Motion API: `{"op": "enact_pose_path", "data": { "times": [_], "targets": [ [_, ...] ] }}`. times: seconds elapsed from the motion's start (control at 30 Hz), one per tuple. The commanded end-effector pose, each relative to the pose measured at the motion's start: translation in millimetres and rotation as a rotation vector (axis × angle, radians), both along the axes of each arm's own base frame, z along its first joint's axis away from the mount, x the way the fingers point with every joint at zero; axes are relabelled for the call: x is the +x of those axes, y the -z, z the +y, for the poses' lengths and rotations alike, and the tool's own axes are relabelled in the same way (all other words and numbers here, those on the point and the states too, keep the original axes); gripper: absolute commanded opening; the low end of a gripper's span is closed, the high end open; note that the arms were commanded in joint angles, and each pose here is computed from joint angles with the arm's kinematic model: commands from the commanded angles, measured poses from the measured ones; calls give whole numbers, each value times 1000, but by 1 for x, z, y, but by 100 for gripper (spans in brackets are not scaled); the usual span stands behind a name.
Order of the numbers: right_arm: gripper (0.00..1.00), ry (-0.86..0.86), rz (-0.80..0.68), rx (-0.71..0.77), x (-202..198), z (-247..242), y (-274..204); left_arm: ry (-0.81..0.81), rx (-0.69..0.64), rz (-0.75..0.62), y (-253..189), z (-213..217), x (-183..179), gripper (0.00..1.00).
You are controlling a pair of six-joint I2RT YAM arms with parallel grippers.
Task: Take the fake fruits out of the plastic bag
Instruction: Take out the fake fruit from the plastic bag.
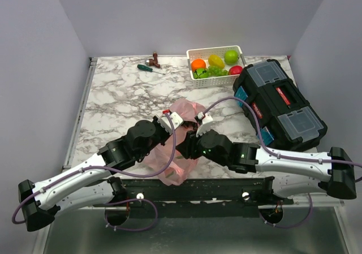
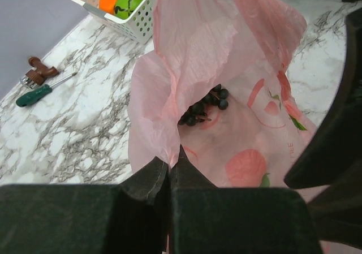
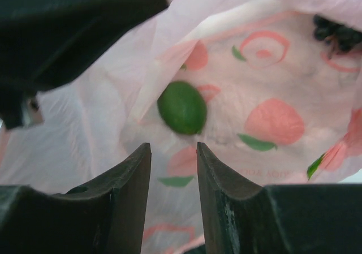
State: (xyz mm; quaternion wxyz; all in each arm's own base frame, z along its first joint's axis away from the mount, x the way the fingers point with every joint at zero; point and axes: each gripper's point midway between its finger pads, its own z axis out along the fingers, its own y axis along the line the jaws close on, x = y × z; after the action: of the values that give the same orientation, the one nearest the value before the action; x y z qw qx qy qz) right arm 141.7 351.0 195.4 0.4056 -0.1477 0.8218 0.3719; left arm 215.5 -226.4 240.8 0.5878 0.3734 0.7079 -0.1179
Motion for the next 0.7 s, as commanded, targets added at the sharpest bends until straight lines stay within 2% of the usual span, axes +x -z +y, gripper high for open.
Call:
{"op": "enact_pose_path", "data": {
  "times": [0.0,0.1,0.3,0.43,0.57,0.67],
  "targets": [
    [40,205,-90,-39,38,-4,-12,18,-28,-10,-10,-1,-5,0],
    [40,202,-110,-55,42,4,-8,37,-40,-6,-12,-4,-8,0],
    [41,189,-77,-158,46,22,32,52,-54,-3,-15,-7,-11,0],
    [46,180,-47,-207,47,32,61,54,-55,-4,-15,-7,-11,0],
    [52,120,-27,-193,46,53,76,55,-52,4,-13,-8,-11,0],
    [52,106,23,-180,50,56,94,58,-56,7,-13,-9,-12,0]
  ]
}}
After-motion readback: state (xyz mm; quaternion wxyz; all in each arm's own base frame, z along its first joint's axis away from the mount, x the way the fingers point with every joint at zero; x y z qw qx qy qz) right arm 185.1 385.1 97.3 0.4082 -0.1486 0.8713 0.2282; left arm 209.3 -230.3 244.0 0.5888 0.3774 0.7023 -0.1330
